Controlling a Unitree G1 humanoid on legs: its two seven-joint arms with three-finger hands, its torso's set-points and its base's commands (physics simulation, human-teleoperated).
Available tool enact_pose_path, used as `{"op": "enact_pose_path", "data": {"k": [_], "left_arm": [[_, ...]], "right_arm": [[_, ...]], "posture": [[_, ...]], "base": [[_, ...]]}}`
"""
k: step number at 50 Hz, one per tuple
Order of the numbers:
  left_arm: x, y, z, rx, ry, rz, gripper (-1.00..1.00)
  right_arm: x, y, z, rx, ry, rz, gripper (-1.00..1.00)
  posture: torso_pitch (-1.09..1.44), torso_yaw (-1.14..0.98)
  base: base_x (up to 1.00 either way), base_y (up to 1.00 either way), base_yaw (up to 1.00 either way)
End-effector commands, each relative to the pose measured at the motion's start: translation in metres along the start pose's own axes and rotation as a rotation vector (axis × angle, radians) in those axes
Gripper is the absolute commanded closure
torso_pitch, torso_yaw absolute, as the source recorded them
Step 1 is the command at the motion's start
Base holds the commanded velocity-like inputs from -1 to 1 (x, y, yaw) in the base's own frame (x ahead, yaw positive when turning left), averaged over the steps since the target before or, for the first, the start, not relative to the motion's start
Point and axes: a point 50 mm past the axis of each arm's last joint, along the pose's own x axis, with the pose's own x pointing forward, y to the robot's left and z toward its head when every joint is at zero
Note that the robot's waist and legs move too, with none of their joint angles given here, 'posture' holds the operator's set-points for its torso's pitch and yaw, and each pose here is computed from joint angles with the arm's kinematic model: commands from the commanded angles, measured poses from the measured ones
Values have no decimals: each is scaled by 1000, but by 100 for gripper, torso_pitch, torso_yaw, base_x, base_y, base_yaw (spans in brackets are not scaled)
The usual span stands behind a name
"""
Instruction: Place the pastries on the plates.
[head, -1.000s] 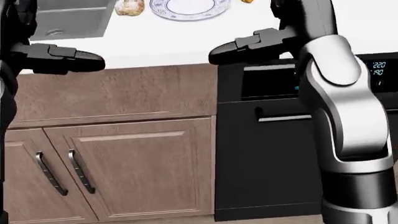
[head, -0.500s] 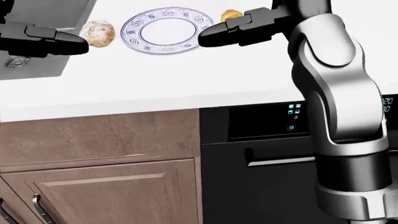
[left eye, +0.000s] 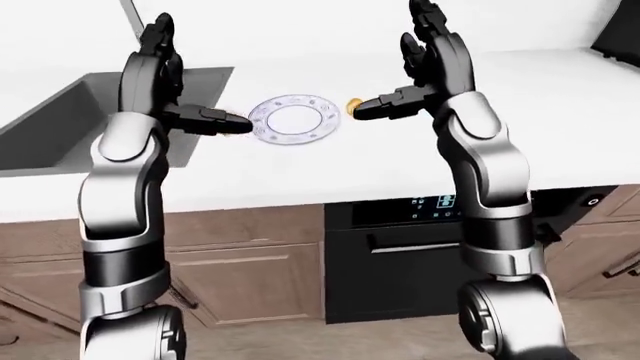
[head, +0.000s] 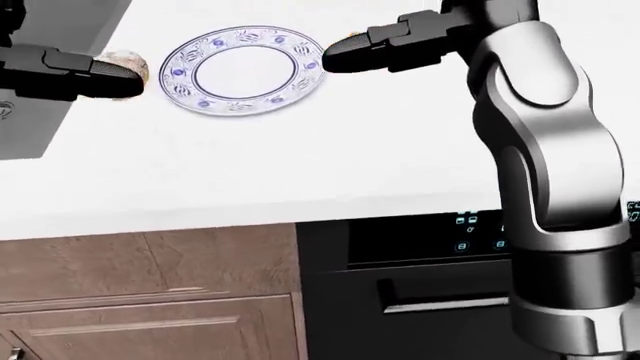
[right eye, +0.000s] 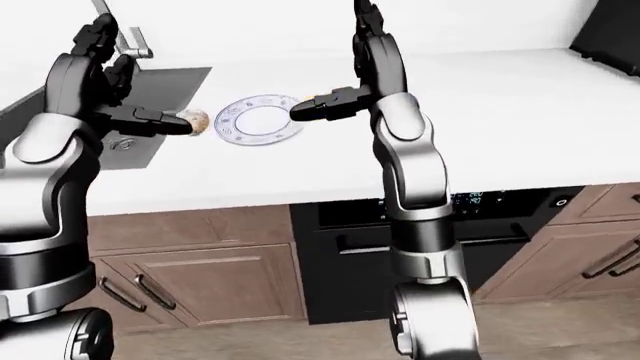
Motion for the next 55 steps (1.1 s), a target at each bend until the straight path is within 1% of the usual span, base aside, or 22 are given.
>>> {"op": "enact_pose_path", "data": {"k": [1, 6, 9, 13, 29, 31, 32, 33, 35, 36, 43, 48, 52, 55], "left_arm": [[-3, 5, 31, 17, -133, 21, -100], [-4, 6, 32, 18, -135, 21, -100], [-4, 6, 32, 16, -136, 22, -100], [-3, 5, 30, 15, -133, 22, -100], [-5, 5, 29, 24, -124, 17, -100], [-4, 5, 28, 27, -123, 17, -100], [-4, 5, 28, 25, -124, 16, -100], [-3, 5, 28, 26, -124, 17, -100], [-3, 5, 29, 26, -125, 18, -100], [-3, 5, 29, 28, -124, 18, -100], [-3, 5, 29, 31, -124, 17, -100], [-3, 4, 28, 33, -123, 16, -100], [-3, 5, 26, 35, -118, 21, -100], [-4, 5, 26, 36, -118, 21, -100]], "right_arm": [[0, -5, 33, -9, -148, -13, -100], [1, -8, 35, -21, -153, -43, -100], [2, -10, 33, -38, -137, -57, -100], [1, -11, 33, -24, -139, -61, -100], [-3, -12, 37, -13, -156, -52, -100], [-2, -13, 35, -4, -144, -67, -100], [-2, -11, 36, -3, -156, -53, -100], [-2, -12, 36, 5, -155, -61, -100], [-1, -11, 36, 2, -157, -57, -100], [0, -11, 36, -13, -156, -56, -100], [0, -11, 38, -9, -167, -55, -100], [-1, -11, 37, -6, -165, -55, -100], [-2, -10, 37, -20, -159, -47, -100], [-3, -13, 36, -7, -148, -62, -100]], "posture": [[0, 0], [0, 0], [0, 0], [0, 0], [0, 0], [0, 0], [0, 0], [0, 0], [0, 0], [0, 0], [0, 0], [0, 0], [0, 0], [0, 0]], "base": [[3, 0, 38], [7, 0, 38], [5, 10, 12], [0, 0, 0], [28, 6, 0], [34, 3, 0], [0, 0, 0], [0, 0, 0], [0, 0, 0], [0, 0, 0], [3, 21, 0], [14, 38, 0], [11, 18, 0], [1, 0, 0]]}}
